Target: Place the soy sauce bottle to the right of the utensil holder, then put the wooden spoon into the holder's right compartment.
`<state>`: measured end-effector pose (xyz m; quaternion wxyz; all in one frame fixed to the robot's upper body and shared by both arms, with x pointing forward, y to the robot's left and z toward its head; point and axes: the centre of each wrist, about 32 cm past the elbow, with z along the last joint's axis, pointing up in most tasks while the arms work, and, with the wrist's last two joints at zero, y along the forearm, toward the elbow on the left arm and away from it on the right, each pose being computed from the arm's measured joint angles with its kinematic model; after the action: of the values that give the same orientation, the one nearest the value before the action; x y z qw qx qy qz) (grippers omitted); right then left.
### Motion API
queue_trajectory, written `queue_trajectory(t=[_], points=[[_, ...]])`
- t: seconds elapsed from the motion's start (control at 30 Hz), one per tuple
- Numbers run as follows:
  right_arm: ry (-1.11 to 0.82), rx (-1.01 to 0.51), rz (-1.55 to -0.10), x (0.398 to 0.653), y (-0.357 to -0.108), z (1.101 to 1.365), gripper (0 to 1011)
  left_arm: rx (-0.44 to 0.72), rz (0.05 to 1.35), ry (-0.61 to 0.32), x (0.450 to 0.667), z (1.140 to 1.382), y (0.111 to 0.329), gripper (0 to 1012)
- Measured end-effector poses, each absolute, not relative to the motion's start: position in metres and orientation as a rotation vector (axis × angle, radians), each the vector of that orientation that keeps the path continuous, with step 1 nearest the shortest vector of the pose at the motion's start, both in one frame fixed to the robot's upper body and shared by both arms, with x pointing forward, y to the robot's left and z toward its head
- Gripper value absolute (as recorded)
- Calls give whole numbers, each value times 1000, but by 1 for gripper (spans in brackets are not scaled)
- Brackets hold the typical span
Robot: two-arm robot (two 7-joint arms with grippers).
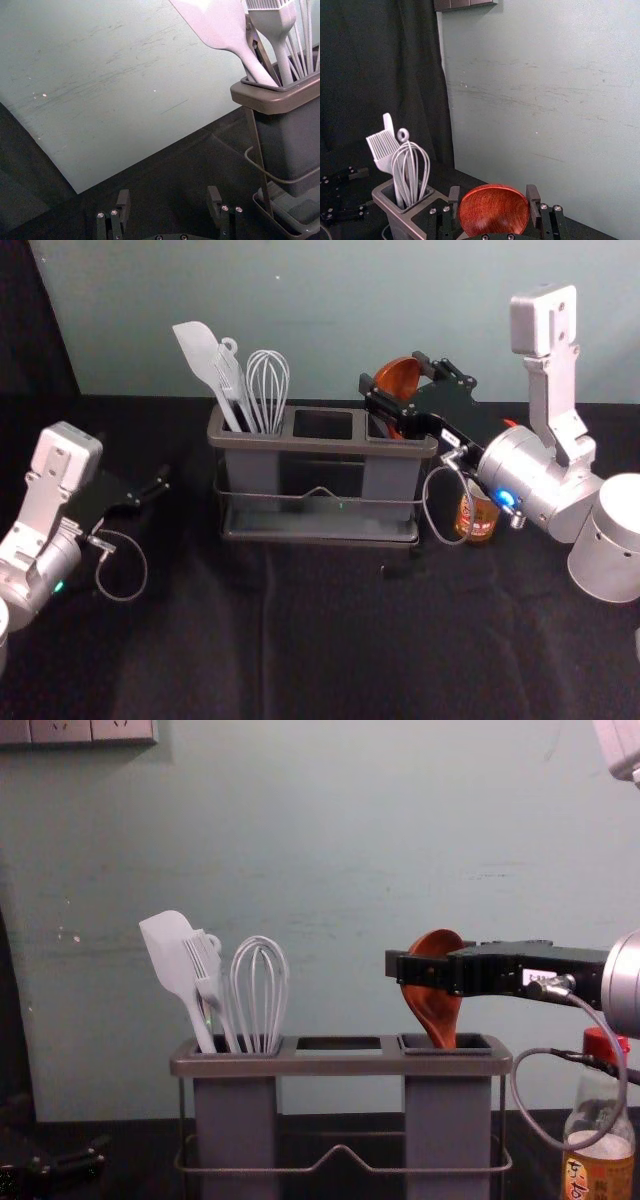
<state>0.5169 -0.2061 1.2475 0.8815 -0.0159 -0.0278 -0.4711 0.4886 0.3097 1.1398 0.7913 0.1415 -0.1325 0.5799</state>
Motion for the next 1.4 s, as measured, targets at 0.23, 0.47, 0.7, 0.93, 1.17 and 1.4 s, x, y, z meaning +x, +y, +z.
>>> queue_trajectory(t=[0.23, 0.47, 0.7, 0.93, 1.17, 1.4], points=[[-59, -33, -982, 517, -206, 1248, 920, 304, 1248, -285, 489, 1140, 310, 1005], [-60, -32, -983, 517, -206, 1248, 1004, 304, 1248, -285, 489, 1140, 310, 1005], [-60, -32, -983, 517, -206, 1248, 1004, 304, 1248, -285, 489, 1140, 310, 1005], [-97, -52, -997, 509, -206, 1258, 1004, 304, 1248, -285, 489, 1140, 310, 1005], [-137, -50, -1015, 492, -210, 1270, 1004, 304, 1248, -285, 489, 1140, 310, 1005], [-153, -30, -1047, 465, -216, 1273, 1004, 305, 1248, -285, 489, 1140, 310, 1005]])
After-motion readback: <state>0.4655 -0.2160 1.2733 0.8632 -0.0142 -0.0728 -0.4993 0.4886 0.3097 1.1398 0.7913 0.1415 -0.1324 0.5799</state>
